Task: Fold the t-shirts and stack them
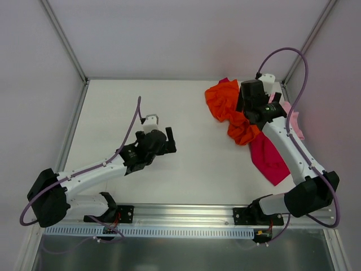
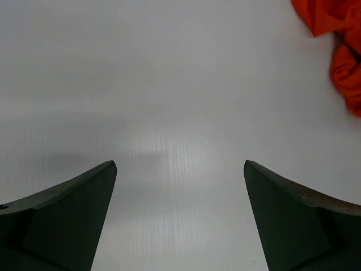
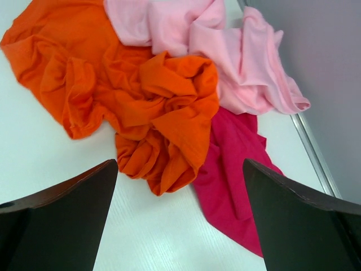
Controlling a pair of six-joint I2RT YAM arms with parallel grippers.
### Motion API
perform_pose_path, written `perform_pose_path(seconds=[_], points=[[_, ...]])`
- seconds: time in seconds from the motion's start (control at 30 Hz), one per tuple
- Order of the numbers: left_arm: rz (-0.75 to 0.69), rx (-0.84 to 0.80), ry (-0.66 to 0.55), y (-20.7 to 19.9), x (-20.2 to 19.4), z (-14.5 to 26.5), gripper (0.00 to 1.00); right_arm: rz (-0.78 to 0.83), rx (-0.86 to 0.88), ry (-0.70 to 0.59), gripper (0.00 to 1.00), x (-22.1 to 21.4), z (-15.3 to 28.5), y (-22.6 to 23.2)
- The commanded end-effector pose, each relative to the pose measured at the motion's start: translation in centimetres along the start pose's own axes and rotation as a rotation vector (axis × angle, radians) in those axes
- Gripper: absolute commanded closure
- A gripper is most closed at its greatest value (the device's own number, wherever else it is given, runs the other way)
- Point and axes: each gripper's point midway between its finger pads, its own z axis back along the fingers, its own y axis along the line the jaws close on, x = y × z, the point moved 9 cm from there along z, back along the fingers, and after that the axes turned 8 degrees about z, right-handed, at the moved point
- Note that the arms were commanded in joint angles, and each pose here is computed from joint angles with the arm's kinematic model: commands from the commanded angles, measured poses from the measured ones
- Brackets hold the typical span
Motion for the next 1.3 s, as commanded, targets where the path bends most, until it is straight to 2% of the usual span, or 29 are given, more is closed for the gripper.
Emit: perform_pose_path(seconds=[0.0, 0.17, 0.33, 0.53, 0.67, 0.97, 1.27], points=[[0.101, -0.257, 0.027, -3.0, 3.1, -1.6, 0.01, -0.012, -0.046, 0.022, 0.00, 1.4, 0.1, -2.0], [0.026, -0.429, 0.066, -7.7, 4.6, -5.2, 0.01, -0.008, -0.065, 0.000, 0.00, 2.0, 0.7, -2.9], [-0.043, -0.595, 0.220, -15.4, 4.9, -11.5, 0.01, 0.035, -0.075, 0.022, 0.00, 1.8, 0.4, -2.7], [-0.071, -0.681, 0.238, -19.3, 5.5, -15.9, 0.01, 0.016, -0.171, 0.027, 0.00, 1.3, 0.8, -4.2], [-0.059, -0.674, 0.250, -19.2, 5.9, -18.0, 0.01, -0.042, -0.269, 0.036, 0.00, 1.1, 1.1, -6.0], [-0.074, -0.644, 0.283, -18.2, 4.8, -22.7, 0.01, -0.134, -0.166, 0.005, 0.00, 1.1, 2.0, -6.9], [-0.048, -0.731, 0.342, -18.8, 2.9, -25.3, 0.05, -0.131, -0.125, 0.001, 0.00, 0.4, 1.9, -6.6]])
